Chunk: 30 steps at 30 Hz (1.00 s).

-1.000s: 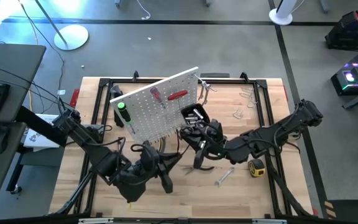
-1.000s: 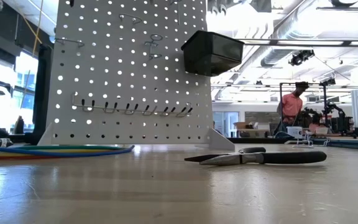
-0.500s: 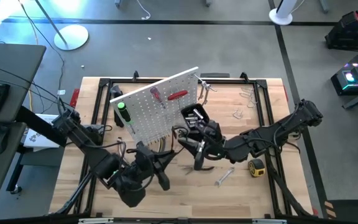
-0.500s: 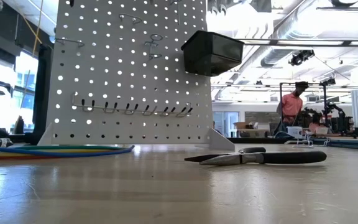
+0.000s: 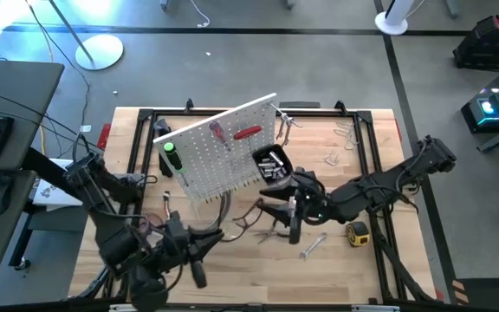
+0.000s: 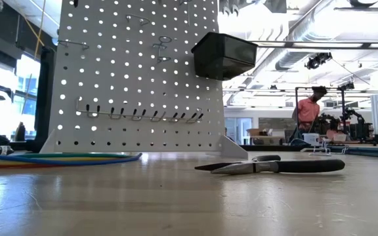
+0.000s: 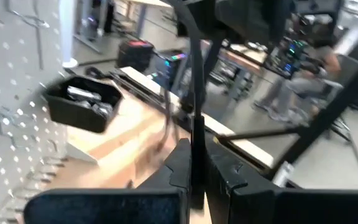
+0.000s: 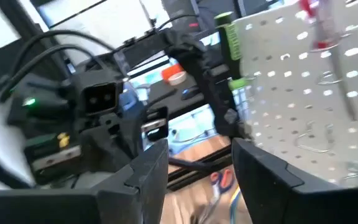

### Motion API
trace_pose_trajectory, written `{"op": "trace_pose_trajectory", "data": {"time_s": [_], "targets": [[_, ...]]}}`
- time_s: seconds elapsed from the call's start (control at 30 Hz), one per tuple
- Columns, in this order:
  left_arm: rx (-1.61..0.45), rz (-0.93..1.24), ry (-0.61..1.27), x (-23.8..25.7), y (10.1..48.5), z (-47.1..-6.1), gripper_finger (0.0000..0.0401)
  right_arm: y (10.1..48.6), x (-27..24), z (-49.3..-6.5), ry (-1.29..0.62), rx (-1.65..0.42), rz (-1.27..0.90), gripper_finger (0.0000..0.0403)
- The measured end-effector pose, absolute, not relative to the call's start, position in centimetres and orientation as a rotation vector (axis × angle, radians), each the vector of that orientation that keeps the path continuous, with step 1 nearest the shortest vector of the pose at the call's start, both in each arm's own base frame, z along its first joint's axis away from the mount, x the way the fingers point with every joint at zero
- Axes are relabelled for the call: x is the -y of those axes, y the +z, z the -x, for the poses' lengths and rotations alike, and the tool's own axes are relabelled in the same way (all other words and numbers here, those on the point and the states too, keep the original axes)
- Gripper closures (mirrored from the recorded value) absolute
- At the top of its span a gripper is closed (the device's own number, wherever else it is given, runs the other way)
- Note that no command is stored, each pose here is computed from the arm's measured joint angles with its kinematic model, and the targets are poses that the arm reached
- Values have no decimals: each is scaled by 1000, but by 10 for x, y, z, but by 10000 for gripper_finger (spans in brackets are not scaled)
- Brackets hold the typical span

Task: Hang tools onto peg board
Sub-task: Hang the safety glasses on the peg board

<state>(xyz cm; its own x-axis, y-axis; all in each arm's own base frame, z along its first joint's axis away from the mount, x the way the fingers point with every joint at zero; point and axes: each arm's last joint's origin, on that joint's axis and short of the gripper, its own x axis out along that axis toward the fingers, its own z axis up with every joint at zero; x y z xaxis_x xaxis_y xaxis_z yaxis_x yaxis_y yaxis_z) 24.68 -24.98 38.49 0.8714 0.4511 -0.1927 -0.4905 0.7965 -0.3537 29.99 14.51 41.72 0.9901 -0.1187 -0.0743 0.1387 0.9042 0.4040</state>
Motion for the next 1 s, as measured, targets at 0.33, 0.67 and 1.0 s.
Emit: {"op": "trace_pose_trajectory", "data": {"time_s": [0.33, 0.67, 1.0], "targets": [[-95, 478, 448, 264, 386, -231, 389, 411, -153, -290, -93, -147, -366, 231], [-63, 571, 408, 264, 401, -215, 389, 407, -152, -259, -130, -303, -334, 231], [-177, 755, 352, 226, 414, -249, 389, 384, -158, -247, -221, -464, -337, 231]]}}
